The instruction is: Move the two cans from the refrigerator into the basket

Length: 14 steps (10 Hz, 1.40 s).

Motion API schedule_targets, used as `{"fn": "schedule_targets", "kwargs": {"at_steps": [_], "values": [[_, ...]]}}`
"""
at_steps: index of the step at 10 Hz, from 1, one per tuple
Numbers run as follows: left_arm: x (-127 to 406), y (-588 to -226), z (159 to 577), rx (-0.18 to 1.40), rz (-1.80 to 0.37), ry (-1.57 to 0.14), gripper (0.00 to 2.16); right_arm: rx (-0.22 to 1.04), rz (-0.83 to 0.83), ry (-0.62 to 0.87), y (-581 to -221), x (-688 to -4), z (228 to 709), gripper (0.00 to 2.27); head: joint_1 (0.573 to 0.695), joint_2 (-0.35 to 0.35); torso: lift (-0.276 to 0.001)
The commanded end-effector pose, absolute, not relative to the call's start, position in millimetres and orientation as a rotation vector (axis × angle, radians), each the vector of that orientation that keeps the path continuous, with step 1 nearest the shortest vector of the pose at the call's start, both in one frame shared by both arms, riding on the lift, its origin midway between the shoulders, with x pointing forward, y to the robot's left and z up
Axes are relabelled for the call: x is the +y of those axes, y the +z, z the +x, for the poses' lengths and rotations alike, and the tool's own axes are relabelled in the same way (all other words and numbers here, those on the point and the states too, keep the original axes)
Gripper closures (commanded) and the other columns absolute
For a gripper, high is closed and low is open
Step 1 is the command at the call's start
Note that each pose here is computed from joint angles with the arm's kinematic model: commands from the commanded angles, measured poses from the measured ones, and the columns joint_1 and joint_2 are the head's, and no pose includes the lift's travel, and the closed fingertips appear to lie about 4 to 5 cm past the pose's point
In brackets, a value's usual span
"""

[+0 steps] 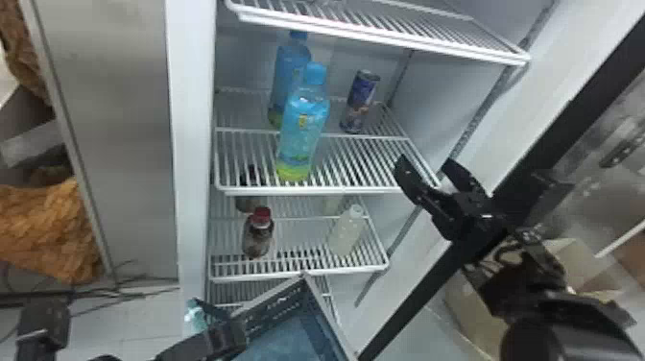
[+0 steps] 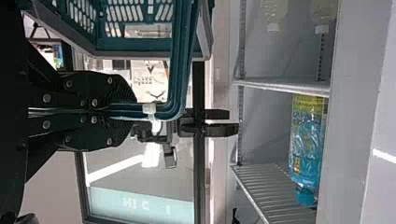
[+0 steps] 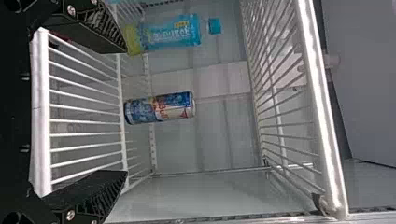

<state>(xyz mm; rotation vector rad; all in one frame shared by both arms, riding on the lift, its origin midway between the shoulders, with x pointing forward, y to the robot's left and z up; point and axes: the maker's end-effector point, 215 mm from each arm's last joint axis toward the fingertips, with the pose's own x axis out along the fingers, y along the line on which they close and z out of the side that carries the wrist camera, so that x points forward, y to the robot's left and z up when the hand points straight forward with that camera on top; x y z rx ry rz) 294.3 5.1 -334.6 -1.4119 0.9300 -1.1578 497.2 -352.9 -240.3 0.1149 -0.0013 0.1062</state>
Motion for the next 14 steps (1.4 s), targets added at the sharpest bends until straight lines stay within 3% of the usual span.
{"fn": "schedule_targets", "kwargs": {"at_steps": [1,14], "values": [[5,-334,295,0.928,-1.411,-1.160,1.20,0.002,0.127,0.118,-245,-348,515,0.11,0.695,-0.350,-0.035],[7,-335,298,0.922,-1.414,-1.152,1.20,0.035,0.137,0.110,-255,-333,647,0.11,0.695,-0.350,-0.035]]}}
